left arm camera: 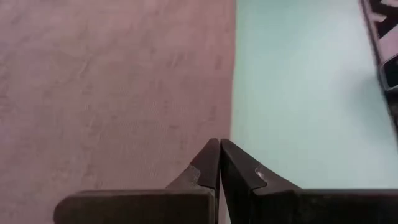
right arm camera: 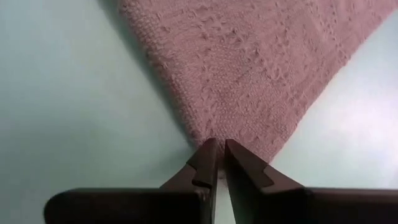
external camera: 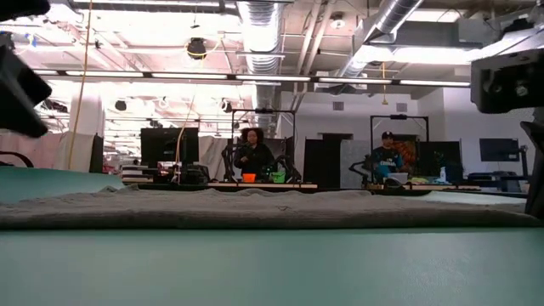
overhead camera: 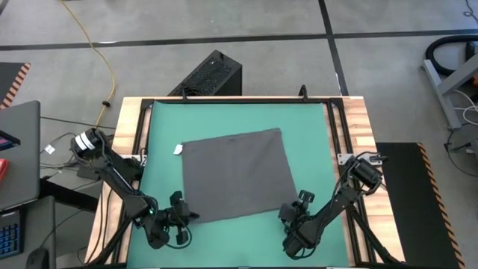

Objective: Roll towel
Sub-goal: Roll the gray towel on the table

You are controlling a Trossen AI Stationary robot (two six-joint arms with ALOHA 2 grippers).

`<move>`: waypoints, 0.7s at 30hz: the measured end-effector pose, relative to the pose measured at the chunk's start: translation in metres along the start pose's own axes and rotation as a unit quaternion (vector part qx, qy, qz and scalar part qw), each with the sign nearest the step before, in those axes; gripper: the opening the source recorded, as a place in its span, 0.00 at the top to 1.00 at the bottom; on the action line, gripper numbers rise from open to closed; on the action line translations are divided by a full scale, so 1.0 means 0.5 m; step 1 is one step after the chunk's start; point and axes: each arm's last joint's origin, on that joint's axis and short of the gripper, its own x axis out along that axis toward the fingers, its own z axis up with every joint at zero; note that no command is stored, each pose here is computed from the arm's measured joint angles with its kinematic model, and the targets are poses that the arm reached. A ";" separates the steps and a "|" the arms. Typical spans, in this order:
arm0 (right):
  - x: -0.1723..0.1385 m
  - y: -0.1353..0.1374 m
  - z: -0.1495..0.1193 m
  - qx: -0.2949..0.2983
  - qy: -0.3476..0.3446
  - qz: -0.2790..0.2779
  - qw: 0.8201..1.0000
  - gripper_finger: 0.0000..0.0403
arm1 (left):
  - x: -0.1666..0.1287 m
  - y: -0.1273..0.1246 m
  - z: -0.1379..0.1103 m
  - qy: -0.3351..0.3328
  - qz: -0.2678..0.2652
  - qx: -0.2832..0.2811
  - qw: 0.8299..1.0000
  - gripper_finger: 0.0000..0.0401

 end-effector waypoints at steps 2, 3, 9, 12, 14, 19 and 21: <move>-0.010 0.005 0.006 0.005 -0.004 0.010 1.000 0.86 | 0.002 0.003 0.011 -0.025 0.012 -0.005 1.000 1.00; -0.016 0.007 0.010 0.009 -0.009 0.015 1.000 0.86 | 0.006 0.004 0.019 -0.045 0.021 -0.012 0.999 1.00; -0.065 -0.006 0.035 0.055 -0.036 -0.015 0.998 0.86 | 0.070 0.004 0.077 -0.085 -0.020 0.012 0.996 1.00; -0.091 -0.012 0.050 0.080 -0.059 -0.020 0.995 0.86 | 0.098 0.002 0.103 -0.090 -0.087 0.049 0.991 1.00; -0.109 -0.011 0.061 0.088 -0.069 -0.011 0.994 0.86 | 0.117 0.010 0.111 -0.093 -0.093 0.063 0.989 1.00; -0.151 -0.008 0.084 0.144 -0.081 0.029 0.986 0.83 | 0.160 0.036 0.139 -0.124 -0.104 0.051 0.986 1.00; -0.174 -0.012 0.090 0.183 -0.092 0.055 0.977 0.80 | 0.177 0.047 0.147 -0.133 -0.112 0.036 0.984 1.00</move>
